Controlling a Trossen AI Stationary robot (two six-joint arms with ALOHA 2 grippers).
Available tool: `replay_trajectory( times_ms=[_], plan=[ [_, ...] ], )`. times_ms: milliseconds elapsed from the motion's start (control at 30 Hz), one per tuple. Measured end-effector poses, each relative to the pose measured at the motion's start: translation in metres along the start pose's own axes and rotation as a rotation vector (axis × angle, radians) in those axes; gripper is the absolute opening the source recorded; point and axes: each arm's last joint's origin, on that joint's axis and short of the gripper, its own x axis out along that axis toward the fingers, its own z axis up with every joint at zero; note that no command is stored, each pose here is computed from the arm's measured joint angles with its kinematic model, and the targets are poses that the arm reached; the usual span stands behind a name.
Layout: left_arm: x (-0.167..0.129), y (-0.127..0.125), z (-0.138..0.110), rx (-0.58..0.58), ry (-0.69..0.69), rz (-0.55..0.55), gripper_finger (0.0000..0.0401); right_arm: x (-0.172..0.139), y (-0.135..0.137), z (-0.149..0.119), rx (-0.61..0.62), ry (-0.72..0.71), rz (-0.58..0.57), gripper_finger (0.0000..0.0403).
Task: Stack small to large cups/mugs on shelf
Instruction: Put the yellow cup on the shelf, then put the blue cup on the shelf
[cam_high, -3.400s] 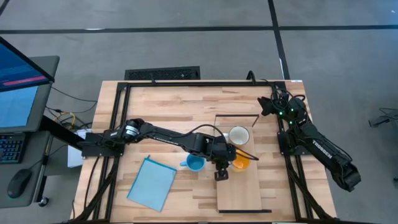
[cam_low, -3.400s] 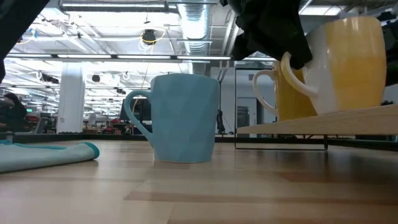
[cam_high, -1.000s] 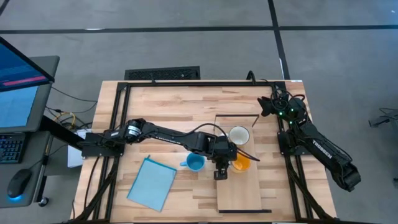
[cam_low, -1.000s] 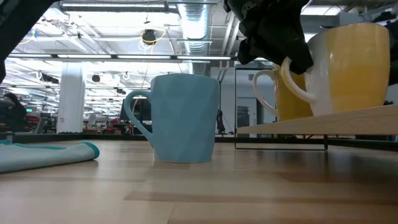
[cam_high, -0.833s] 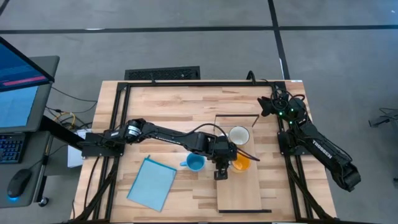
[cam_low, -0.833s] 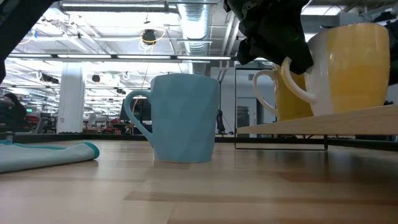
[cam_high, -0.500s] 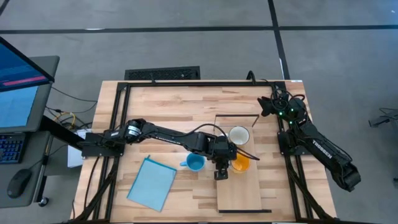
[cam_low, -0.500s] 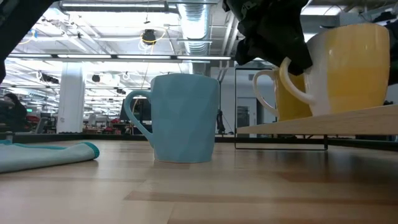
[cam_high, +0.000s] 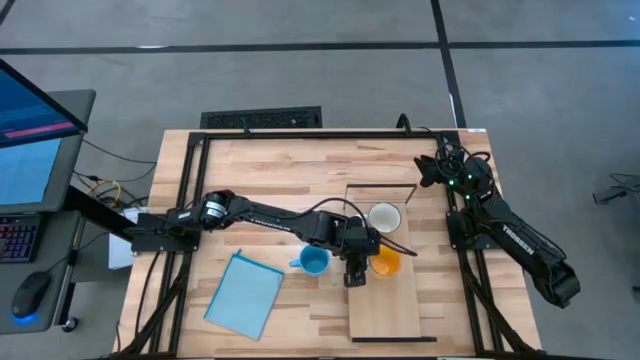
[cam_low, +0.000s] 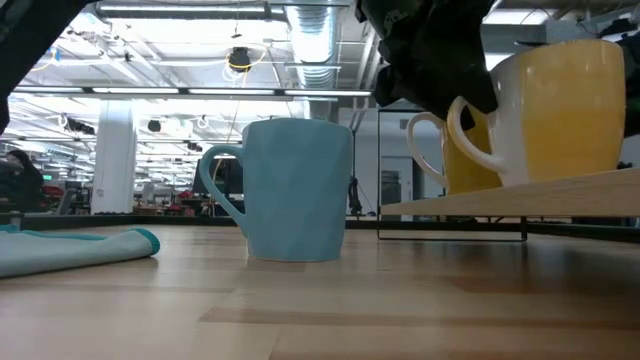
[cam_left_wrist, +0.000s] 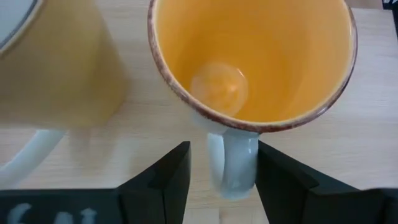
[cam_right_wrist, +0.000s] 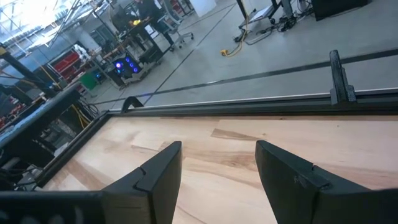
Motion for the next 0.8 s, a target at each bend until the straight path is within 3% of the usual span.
replay_trajectory(
  times_ms=[300,633,800],
  plan=[
    [0.000,0.002,-0.003,-0.034,0.043,-0.040,0.0167,0.000,0.000,0.000,0.000,0.000,0.000,0.0226],
    [0.000,0.003,-0.009,-0.065,0.107,-0.037,0.0229,0.000,0.000,0.000,0.000,0.000,0.000,0.0226],
    [-0.002,0.007,-0.017,-0.071,0.203,-0.035,0.0251,0.000,0.000,0.000,0.000,0.000,0.000,0.0226]
  ],
)
